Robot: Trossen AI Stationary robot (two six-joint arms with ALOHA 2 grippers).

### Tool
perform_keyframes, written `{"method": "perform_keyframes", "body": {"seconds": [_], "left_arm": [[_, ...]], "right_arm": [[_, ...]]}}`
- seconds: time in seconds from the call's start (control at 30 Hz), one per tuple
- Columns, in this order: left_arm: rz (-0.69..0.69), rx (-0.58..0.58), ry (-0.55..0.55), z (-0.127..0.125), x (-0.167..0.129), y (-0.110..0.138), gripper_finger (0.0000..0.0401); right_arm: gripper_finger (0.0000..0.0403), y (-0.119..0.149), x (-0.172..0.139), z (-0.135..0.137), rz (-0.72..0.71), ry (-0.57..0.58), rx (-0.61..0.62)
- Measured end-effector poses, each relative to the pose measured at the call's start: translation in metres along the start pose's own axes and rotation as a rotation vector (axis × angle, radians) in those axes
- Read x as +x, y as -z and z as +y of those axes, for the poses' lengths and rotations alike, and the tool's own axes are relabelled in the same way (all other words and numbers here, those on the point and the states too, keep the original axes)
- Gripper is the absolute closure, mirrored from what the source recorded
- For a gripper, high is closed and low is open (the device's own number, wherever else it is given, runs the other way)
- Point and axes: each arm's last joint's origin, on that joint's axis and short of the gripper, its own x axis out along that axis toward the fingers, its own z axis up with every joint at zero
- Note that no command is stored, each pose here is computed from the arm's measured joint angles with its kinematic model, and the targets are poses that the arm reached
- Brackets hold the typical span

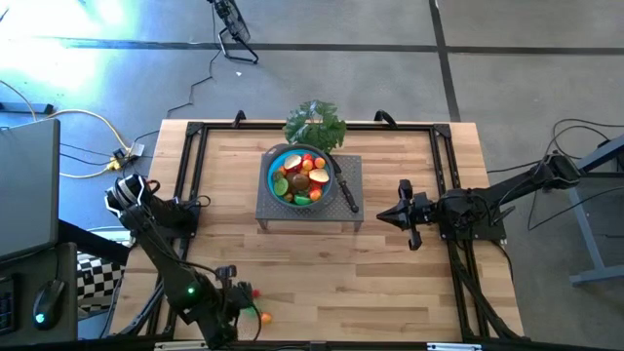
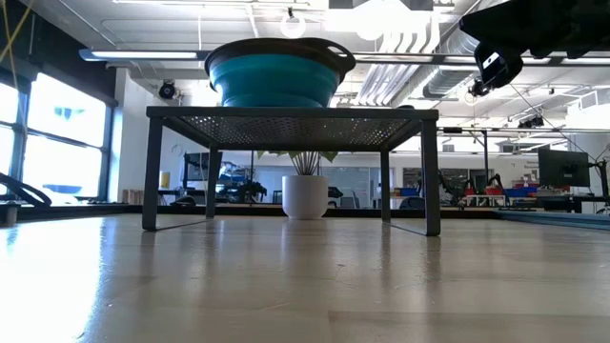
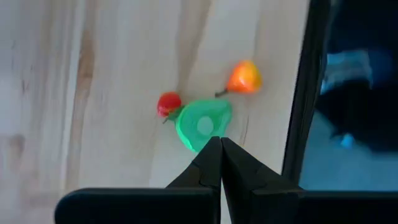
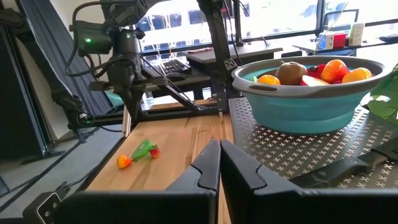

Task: Pick & Place Fruit
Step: Put the pear into the blue strainer bowl on the shelf

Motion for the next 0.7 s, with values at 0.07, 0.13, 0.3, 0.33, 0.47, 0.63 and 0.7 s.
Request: {"method": "perform_keyframes", "body": {"seconds": [0.07, 0.13, 0.3, 0.33, 0.47, 0.63, 0.7], "left_arm": [[0.02, 0.106, 0.012, -0.0003, 0.0, 0.0006, 0.0401], [0.03, 0.171, 0.02, -0.0005, 0.0, 0.0008, 0.0401], [0.027, 0.165, 0.024, 0.0001, 0.0006, -0.0014, 0.0401], [0.026, 0.141, 0.025, 0.0, 0.0006, -0.0016, 0.0401], [0.024, -0.024, 0.015, 0.0005, 0.0006, -0.0015, 0.0397], [0.029, -0.176, -0.005, 0.0034, 0.0013, -0.0032, 0.0349], [0.028, -0.197, -0.008, 0.0042, 0.0017, -0.0044, 0.0317]], "right_arm": [[0.0399, -0.0001, 0.0, 0.0, 0.0, 0.0, 0.0], [0.0399, -0.0001, 0.0, 0.0, -0.001, 0.0, 0.003], [0.0399, -0.0001, 0.0, 0.0, -0.001, 0.0, 0.011], [0.0399, -0.0001, 0.0, -0.0001, -0.001, 0.005, 0.011], [0.0399, -0.0002, 0.0, -0.0003, -0.003, 0.01, 0.011], [0.0399, -0.0001, 0.0, -0.0003, -0.002, 0.011, 0.01], [0.0399, -0.0001, 0.0, -0.0003, -0.002, 0.01, 0.008]]}}
